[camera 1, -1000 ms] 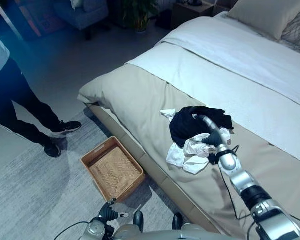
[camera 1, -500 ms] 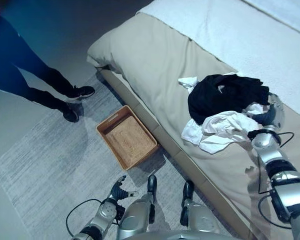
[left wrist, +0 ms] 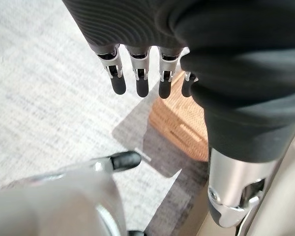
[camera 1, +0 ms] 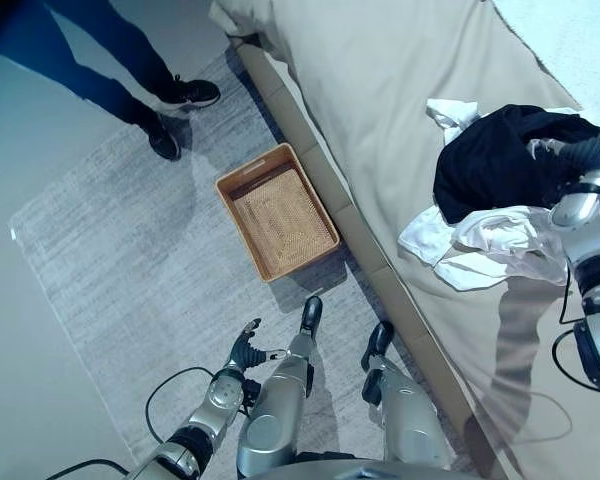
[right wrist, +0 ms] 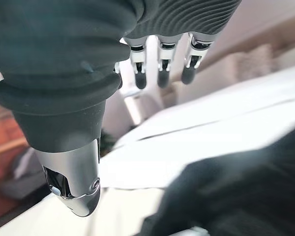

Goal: Pick up clothes into the bucket

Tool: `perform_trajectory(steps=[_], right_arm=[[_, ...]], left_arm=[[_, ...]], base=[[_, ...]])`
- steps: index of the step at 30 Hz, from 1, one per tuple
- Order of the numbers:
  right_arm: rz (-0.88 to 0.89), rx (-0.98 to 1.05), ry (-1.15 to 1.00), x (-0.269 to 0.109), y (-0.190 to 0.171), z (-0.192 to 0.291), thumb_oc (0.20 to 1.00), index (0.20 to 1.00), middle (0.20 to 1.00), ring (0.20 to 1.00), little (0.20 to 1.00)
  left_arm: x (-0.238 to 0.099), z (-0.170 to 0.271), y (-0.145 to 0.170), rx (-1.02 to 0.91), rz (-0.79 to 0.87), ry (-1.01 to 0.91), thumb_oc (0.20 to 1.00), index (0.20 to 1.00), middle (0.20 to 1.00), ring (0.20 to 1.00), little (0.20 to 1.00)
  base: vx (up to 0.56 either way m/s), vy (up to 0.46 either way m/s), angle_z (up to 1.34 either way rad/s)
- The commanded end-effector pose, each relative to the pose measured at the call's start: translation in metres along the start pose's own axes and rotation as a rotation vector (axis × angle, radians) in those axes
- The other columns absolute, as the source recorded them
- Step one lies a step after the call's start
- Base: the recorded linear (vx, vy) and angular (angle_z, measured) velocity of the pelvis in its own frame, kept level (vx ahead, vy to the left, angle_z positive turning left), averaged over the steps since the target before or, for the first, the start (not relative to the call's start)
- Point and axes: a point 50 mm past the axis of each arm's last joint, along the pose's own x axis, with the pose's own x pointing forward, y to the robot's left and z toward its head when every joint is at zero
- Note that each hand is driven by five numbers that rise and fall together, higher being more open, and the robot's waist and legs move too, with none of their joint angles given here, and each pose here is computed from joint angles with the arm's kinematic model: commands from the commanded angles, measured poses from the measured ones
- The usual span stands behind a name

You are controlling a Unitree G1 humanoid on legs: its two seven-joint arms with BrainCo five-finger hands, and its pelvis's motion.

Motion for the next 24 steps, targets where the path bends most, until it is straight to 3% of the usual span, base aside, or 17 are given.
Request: perform_trajectory(steps=[1, 16, 24], right_arm=[[-0.027, -0.050, -0.040, 0.018, -0.022, 0.008, 1.000, 1.000, 1.000, 1.000, 1.000], [0.153, 0.019, 0.235, 0.030, -0.025, -0.009, 1.000, 1.000, 1.000, 1.000, 1.000], [0.264, -0.003, 0.218, 0.029, -0.015, -0.002, 1.000, 1.000, 1.000, 1.000, 1.000]], left_arm=[[0.005, 0.009, 0.004, -0.005, 0.022, -0.035, 1.000, 1.000, 1.000, 1.000, 1.000], [0.012, 0.020, 0.013, -0.076, 0.039, -0.037, 1.000, 1.000, 1.000, 1.000, 1.000], [0.011, 0.017, 0.016, -0.115, 0.043, -0.013, 1.000, 1.000, 1.000, 1.000, 1.000]], base=[[-0.01, -0.021, 0.07], [0.00, -0.012, 0.04], [-0.01, 0.037, -0.16]])
